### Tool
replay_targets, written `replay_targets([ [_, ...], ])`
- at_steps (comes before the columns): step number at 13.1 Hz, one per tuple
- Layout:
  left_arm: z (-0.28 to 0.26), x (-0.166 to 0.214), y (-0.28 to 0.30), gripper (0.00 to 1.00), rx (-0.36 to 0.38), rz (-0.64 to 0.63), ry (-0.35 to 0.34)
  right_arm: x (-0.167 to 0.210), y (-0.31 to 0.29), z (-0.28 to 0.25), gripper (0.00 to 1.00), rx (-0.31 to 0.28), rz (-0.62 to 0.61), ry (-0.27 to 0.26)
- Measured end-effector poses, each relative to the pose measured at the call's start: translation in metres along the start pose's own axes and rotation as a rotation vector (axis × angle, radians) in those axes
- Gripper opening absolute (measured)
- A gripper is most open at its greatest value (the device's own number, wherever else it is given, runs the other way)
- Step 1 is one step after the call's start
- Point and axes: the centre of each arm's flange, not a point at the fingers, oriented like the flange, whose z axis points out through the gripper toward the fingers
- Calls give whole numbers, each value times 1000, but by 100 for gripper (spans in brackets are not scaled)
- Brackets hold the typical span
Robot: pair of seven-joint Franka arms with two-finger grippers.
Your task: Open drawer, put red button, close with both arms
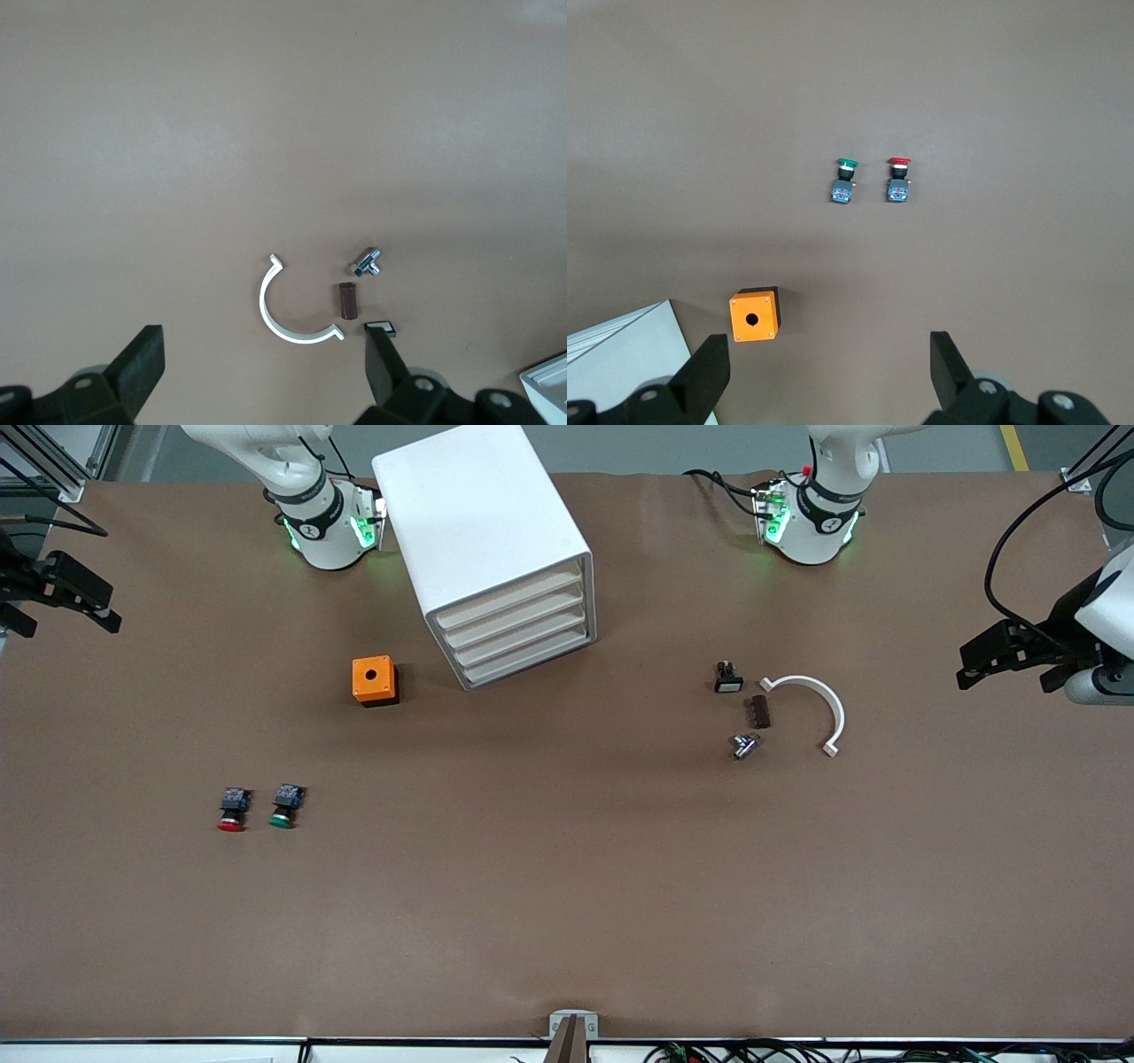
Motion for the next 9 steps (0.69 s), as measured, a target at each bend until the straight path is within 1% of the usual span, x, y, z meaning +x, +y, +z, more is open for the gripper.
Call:
replay_targets([
  [5,2,0,1,100,0,1,-5,0,-3,0,100,-1,-5,1],
  [9,10,4,-1,100,-3,0,-23,0,1,0,100,-3,2,-1],
])
